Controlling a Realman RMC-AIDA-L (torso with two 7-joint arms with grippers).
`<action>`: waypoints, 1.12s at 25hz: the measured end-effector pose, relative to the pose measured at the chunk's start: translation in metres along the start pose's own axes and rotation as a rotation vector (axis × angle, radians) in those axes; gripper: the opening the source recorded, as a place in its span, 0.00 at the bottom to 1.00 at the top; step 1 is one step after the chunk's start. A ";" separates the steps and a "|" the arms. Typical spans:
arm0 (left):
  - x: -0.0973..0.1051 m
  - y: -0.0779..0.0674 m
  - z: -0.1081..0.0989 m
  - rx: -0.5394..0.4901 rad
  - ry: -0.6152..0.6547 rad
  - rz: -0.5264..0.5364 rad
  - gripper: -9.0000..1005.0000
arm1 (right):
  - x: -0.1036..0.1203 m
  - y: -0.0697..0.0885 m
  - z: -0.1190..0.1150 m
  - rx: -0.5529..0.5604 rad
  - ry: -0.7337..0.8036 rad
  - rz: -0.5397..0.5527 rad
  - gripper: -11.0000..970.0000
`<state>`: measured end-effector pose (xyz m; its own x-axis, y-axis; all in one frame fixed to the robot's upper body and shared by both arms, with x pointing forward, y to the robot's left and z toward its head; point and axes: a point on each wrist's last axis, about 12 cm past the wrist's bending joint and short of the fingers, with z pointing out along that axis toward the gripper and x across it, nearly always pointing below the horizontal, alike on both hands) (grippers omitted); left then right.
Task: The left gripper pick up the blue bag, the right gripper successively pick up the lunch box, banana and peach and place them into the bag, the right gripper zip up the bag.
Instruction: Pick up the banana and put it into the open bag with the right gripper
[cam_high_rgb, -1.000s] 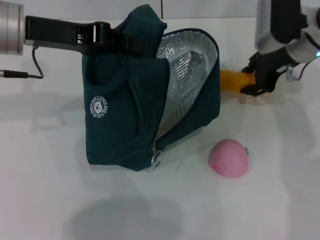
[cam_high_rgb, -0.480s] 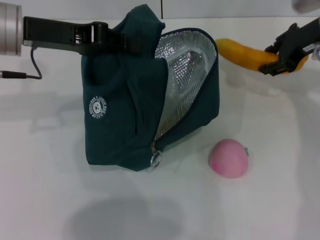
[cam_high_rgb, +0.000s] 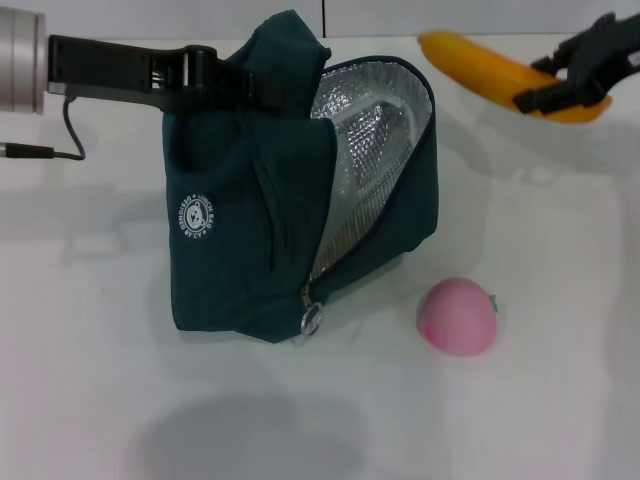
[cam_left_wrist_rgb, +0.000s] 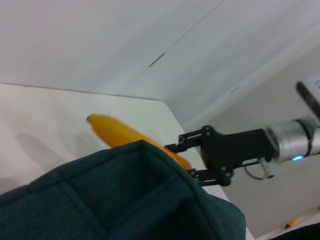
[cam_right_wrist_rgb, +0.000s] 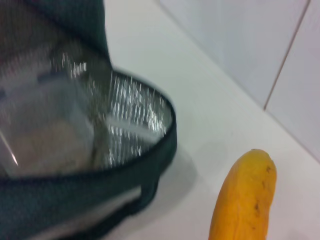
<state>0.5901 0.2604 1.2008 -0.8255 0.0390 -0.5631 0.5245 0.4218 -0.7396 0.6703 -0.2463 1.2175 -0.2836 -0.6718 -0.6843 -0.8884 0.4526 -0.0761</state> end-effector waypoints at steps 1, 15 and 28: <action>0.000 0.000 0.000 0.000 0.000 0.001 0.05 | -0.001 -0.001 -0.005 -0.013 -0.027 0.017 0.50; 0.000 -0.001 0.002 0.004 0.004 0.008 0.05 | 0.000 -0.002 -0.064 -0.182 -0.366 0.184 0.50; 0.001 0.000 0.002 0.006 0.002 0.017 0.05 | 0.007 0.016 -0.059 -0.410 -0.603 0.320 0.50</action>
<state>0.5892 0.2588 1.1997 -0.8166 0.0478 -0.5752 0.5400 0.4154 -0.7320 0.6326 -0.2783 1.2546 -0.4077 -0.0590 -0.9112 -0.8919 0.2395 0.3836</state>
